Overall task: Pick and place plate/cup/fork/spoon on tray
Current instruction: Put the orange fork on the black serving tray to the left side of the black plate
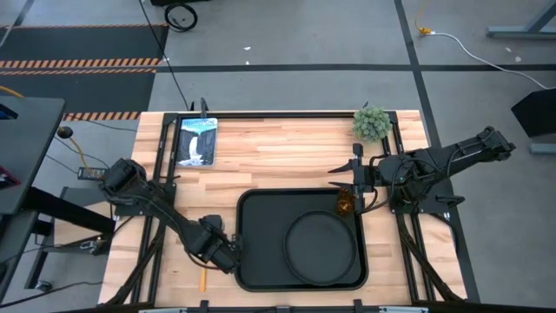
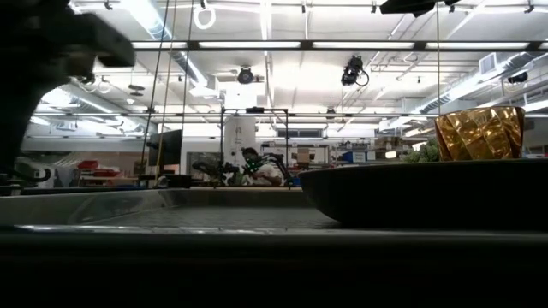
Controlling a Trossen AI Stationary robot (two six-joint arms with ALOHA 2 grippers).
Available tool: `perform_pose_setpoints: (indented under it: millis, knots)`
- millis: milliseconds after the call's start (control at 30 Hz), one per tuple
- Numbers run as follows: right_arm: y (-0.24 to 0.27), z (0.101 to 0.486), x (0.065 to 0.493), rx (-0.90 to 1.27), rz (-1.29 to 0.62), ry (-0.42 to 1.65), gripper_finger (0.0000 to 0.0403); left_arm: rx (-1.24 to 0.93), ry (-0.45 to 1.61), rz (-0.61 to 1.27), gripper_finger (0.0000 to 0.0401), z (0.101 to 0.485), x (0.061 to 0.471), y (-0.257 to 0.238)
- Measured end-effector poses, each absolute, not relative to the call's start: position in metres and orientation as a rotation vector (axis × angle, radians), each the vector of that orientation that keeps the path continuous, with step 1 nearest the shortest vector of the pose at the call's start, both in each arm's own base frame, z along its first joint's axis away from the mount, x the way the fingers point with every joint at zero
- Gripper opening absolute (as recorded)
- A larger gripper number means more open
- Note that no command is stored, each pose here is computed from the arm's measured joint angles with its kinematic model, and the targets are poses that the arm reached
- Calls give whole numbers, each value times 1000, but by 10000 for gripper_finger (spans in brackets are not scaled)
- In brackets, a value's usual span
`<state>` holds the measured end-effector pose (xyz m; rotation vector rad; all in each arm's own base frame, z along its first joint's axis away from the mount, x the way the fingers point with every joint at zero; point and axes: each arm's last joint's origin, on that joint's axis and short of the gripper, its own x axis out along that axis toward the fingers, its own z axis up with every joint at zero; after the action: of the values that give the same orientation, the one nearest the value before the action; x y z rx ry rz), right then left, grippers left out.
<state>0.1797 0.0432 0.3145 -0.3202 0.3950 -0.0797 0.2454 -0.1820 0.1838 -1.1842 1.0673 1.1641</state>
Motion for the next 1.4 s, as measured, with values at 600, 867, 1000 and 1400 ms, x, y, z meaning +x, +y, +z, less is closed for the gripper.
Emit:
perform_pose_setpoints:
  millis: [600, 867, 1000, 1400]
  knots:
    - [43, 315, 180, -326, -80, 391, 142, -1262, 844, 921, 23, 186, 304, -145]
    - [43, 315, 180, -327, -81, 395, 142, -1288, 799, 781, 20, 188, 323, -141]
    - [43, 314, 180, -322, -82, 398, 142, -1274, 769, 734, 20, 204, 331, -144]
    - [43, 314, 180, -305, -84, 398, 142, -1137, 535, 640, 19, 274, 353, -148]
